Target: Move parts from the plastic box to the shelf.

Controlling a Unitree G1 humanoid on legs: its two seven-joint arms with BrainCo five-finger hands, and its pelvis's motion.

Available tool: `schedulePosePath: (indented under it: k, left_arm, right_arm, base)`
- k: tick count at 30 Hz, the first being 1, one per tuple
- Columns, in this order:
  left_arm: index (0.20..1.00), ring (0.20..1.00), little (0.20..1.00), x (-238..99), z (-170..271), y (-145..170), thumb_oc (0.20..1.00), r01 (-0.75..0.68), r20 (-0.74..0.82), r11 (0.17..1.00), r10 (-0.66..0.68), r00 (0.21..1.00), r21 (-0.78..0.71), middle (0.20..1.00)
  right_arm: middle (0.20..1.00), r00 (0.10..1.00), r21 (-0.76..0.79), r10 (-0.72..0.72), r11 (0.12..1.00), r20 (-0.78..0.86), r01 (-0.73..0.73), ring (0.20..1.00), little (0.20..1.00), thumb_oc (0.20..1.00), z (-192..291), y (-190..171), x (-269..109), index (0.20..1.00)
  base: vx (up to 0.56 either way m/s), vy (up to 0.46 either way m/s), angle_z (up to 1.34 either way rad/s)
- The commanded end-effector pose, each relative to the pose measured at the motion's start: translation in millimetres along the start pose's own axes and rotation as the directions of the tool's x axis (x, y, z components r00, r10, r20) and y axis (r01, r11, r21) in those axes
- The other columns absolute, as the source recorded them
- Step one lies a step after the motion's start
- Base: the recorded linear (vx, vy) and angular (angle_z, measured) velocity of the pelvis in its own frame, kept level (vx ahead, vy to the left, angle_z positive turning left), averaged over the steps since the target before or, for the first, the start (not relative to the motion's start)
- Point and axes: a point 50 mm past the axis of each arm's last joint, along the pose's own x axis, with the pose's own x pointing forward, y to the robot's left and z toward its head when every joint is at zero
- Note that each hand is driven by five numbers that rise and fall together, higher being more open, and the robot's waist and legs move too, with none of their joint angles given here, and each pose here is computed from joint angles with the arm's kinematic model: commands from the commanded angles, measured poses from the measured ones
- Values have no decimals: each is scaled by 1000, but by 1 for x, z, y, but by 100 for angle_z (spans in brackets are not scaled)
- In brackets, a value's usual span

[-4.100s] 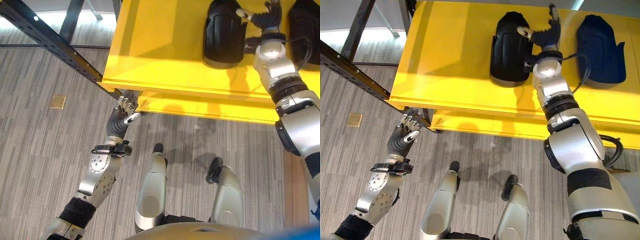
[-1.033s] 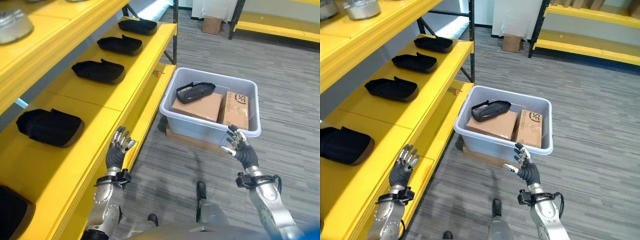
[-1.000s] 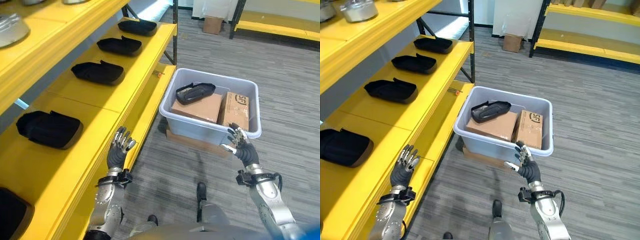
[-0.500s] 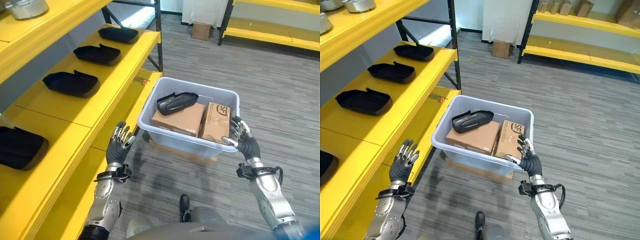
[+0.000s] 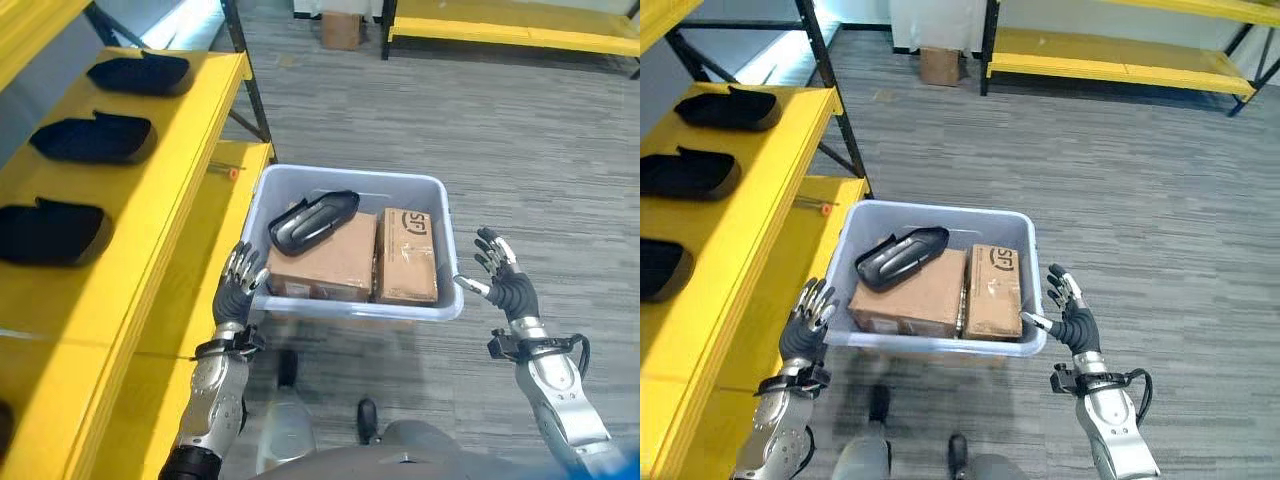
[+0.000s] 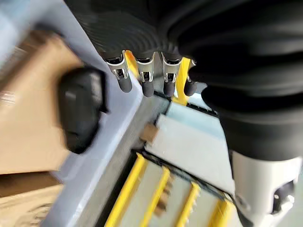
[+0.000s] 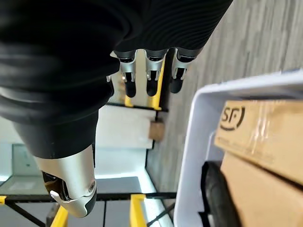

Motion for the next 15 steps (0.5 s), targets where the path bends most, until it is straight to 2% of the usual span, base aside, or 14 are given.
schedulePosePath:
  k: [1,4,8,11,14,15]
  left_arm:
    - [1000,1000,1000,-10,31,10,1000,20,109,996,-29,994,83,1000]
    - [1000,1000,1000,-7,39,15,1000,-8,137,992,-9,991,122,1000]
    - [1000,1000,1000,2,45,9,1000,27,155,986,-53,986,165,1000]
    - [1000,1000,1000,4,50,8,1000,21,171,985,-51,984,170,1000]
    - [1000,1000,1000,2,42,13,1000,1,143,987,-24,989,159,1000]
    - [1000,1000,1000,1,42,13,1000,7,143,989,-29,989,147,1000]
  right_arm:
    - [1000,998,42,40,998,52,-42,1000,1000,1000,7,9,3,1000]
    - [1000,997,39,64,997,49,-66,1000,1000,1000,8,12,4,1000]
    - [1000,992,16,76,997,100,-78,1000,1000,1000,19,11,12,1000]
    - [1000,987,67,104,991,119,-112,1000,1000,1000,21,21,20,1000]
    - [1000,980,82,144,984,135,-156,1000,1000,1000,24,34,26,1000]
    - [1000,982,89,135,985,133,-148,1000,1000,1000,24,32,26,1000]
  base:
    - [81,291,-73]
    - [75,293,-30]
    - [3,146,10]
    - [-15,204,-19]
    - [16,-68,-102]
    - [49,-246,19]
